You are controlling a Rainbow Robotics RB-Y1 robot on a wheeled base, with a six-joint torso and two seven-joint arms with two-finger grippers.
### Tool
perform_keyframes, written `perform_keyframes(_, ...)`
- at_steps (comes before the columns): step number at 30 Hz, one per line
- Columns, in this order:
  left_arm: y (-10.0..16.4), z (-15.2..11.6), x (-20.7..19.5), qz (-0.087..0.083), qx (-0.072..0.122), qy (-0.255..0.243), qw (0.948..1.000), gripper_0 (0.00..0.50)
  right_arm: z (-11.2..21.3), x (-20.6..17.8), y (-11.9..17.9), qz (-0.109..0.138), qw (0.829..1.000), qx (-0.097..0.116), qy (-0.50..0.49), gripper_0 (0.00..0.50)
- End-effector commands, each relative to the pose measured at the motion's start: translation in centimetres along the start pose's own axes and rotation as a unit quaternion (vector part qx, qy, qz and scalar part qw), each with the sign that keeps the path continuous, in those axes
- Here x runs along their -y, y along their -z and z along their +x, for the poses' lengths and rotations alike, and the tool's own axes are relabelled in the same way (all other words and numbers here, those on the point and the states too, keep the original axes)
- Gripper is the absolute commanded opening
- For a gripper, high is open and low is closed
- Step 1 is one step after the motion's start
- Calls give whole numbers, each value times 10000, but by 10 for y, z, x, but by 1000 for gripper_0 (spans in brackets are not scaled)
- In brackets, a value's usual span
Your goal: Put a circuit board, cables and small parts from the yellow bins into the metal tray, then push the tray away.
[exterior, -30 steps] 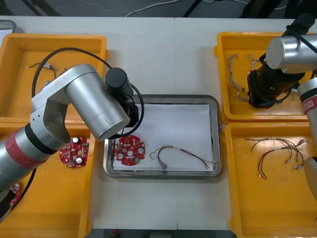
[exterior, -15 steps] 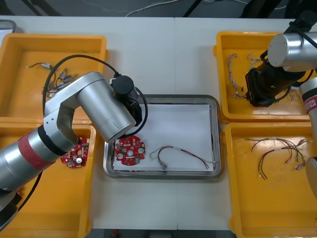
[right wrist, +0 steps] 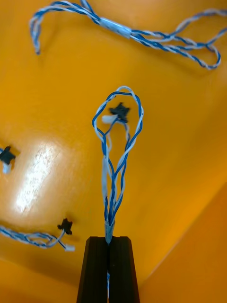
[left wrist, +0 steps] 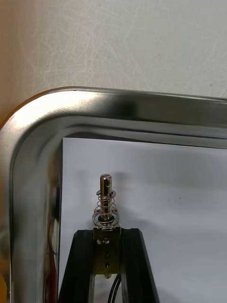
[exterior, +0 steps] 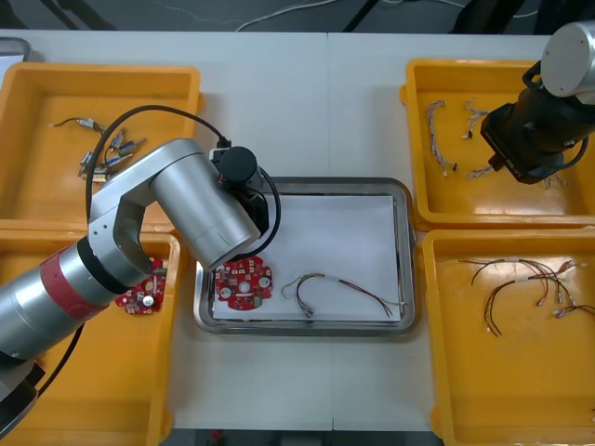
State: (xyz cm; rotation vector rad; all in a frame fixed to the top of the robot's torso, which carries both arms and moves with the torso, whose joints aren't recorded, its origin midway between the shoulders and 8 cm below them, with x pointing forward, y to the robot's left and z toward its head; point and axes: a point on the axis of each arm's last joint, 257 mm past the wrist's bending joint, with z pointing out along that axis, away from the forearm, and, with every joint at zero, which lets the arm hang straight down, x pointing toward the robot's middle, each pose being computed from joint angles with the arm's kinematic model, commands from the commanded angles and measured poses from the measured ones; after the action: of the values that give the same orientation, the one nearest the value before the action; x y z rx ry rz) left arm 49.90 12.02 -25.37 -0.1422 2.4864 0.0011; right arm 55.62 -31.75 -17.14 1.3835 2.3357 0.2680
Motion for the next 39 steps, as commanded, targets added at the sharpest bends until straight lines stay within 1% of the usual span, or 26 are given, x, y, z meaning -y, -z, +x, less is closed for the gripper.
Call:
perform_keyframes(1,13,-15,27,217,247,-211,9992,363,-19,2,34,-88,9974,252,664,0)
perform_keyframes(2,13,-15,27,218,247,-188,9993,414,-18,2,39,-90,9958,257,880,0)
perform_keyframes(3,13,-16,27,214,253,-180,9993,436,-18,2,43,-82,9941,275,1048,0)
perform_keyframes(5,14,-17,28,230,267,-171,9992,470,-15,2,53,-72,9893,284,1430,0)
perform_keyframes(7,15,-18,28,239,289,-165,9992,483,-11,3,59,-73,9851,251,1701,0)
perform_keyframes(8,17,-18,30,267,303,-166,9990,485,-9,2,64,-100,9816,240,1893,0)
perform_keyframes(10,23,-21,28,234,309,-166,9991,491,-6,2,72,-121,9745,220,2229,0)
perform_keyframes(14,39,-22,25,200,199,-131,9995,495,0,2,84,-164,9592,198,2814,0)
perform_keyframes(17,60,-27,21,200,104,-83,9997,493,6,-3,94,-299,9395,213,3405,0)
perform_keyframes(18,64,-27,21,210,78,-81,9997,492,5,-4,96,-321,9359,233,3501,0)
perform_keyframes(22,87,-33,13,254,-52,-45,9997,492,10,-9,108,-469,9104,303,4099,0)
perform_keyframes(23,90,-34,13,264,-73,-43,9996,493,10,-9,110,-475,9067,320,4178,0)
perform_keyframes(24,96,-36,9,263,-119,-38,9996,494,12,-11,112,-511,8984,338,4350,0)
perform_keyframes(26,107,-39,1,258,-216,-21,9994,496,17,-11,115,-573,8825,322,4656,0)
perform_keyframes(28,115,-43,-7,251,-273,-69,9993,500,22,-12,117,-647,8724,289,4837,0)
perform_keyframes(30,123,-51,-11,355,-251,-109,9990,500,25,-12,118,-697,8621,271,5011,0)
perform_keyframes(31,127,-57,-15,437,-241,-126,9987,500,28,-12,120,-731,8536,279,5150,0)
perform_keyframes(32,131,-63,-18,508,-230,-140,9983,500,31,-12,120,-746,8453,303,5282,0)
perform_keyframes(33,133,-66,-20,543,-219,-148,9982,500,32,-12,122,-762,8407,327,5351,0)
perform_keyframes(35,141,-79,-28,656,-134,-181,9976,500,36,-10,123,-781,8240,384,5598,0)
perform_keyframes(36,143,-83,-31,668,-104,-194,9975,500,38,-11,125,-799,8189,412,5668,0)
perform_keyframes(38,149,-94,-42,697,-24,-234,9973,500,43,-8,125,-811,7990,472,5940,0)
perform_keyframes(39,149,-96,-46,696,-19,-249,9973,500,46,-7,125,-822,7935,480,6010,0)
